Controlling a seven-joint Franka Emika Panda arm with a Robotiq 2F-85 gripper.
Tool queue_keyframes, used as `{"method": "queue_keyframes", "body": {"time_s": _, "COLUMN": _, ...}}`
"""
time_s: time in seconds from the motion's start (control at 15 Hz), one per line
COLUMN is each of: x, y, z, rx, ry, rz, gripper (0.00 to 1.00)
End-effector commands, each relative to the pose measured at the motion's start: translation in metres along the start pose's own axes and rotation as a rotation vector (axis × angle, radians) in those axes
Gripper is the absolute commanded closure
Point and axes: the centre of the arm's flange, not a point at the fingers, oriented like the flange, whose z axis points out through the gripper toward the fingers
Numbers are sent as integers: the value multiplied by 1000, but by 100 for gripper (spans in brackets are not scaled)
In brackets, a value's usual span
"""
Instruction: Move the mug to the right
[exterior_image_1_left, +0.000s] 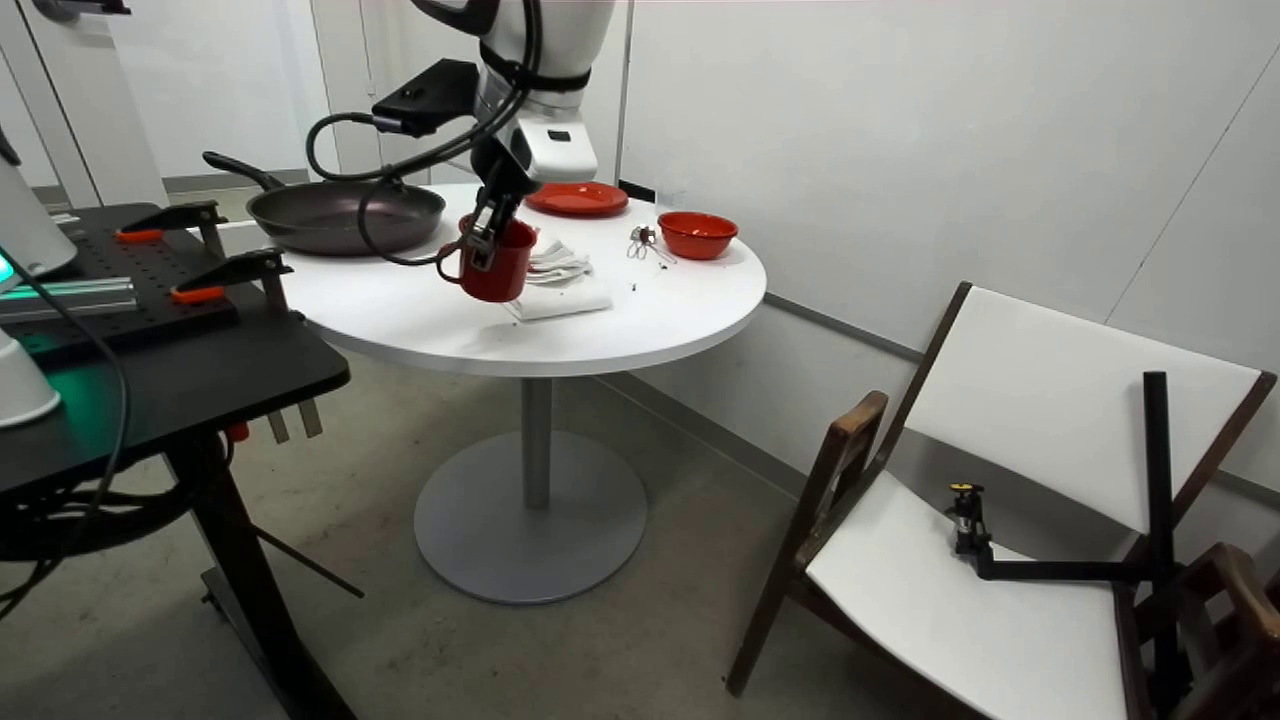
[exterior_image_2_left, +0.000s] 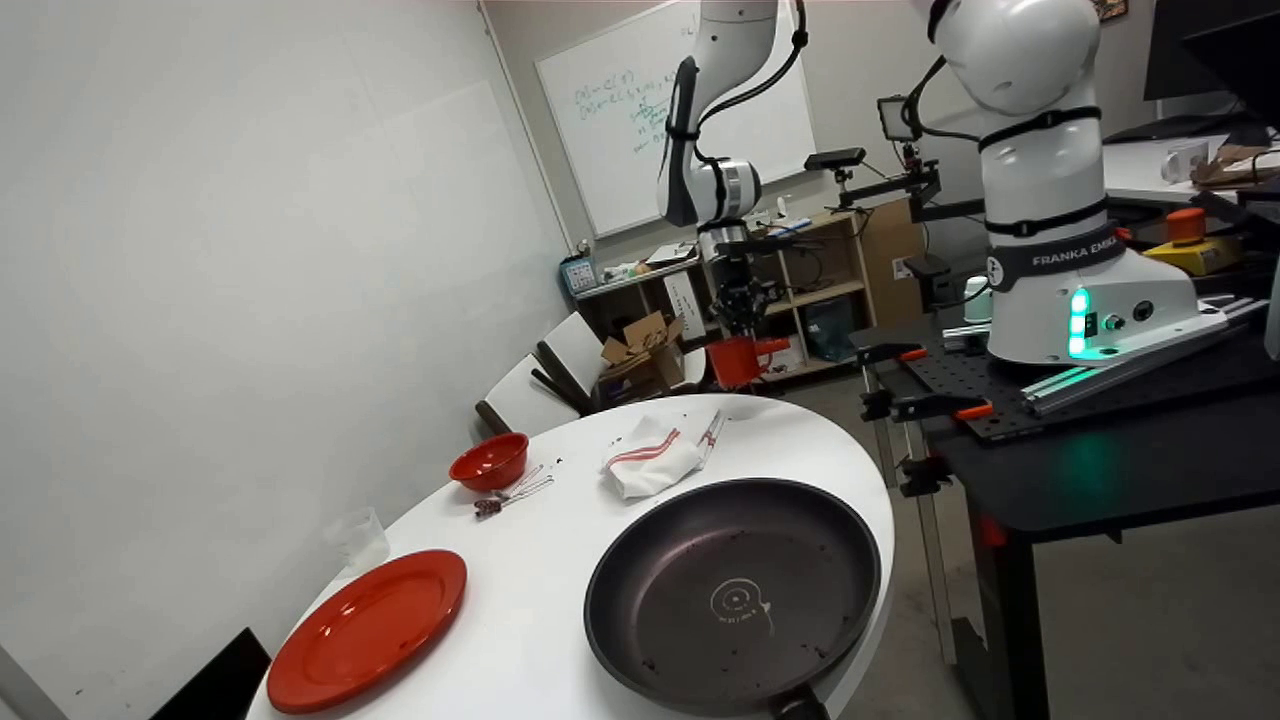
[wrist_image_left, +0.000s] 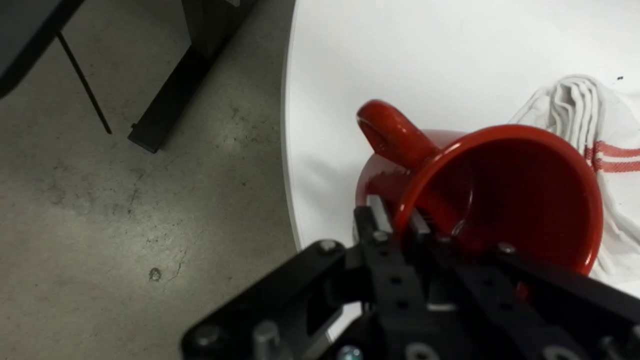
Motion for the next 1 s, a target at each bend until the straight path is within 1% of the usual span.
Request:
{"method": "queue_keyframes", "body": {"time_s": 0.0, "x": -2, "y": -8, "z": 9, "rx": -45, "ry": 51, "rz": 12, "gripper": 97}}
{"method": "queue_keyframes", "body": {"time_s": 0.27, "x": -1, "y": -19, "z": 20, "rx": -92, "ry": 109, "rz": 11, "gripper": 97}}
{"method": "queue_keyframes", "body": {"time_s": 0.6, "x": 6, "y": -26, "z": 34, "rx": -163, "ry": 196, "rz": 43, "gripper": 97}}
{"method": "queue_keyframes", "body": {"time_s": 0.93, "x": 10, "y": -26, "z": 41, "rx": -194, "ry": 223, "rz": 59, "gripper": 97}}
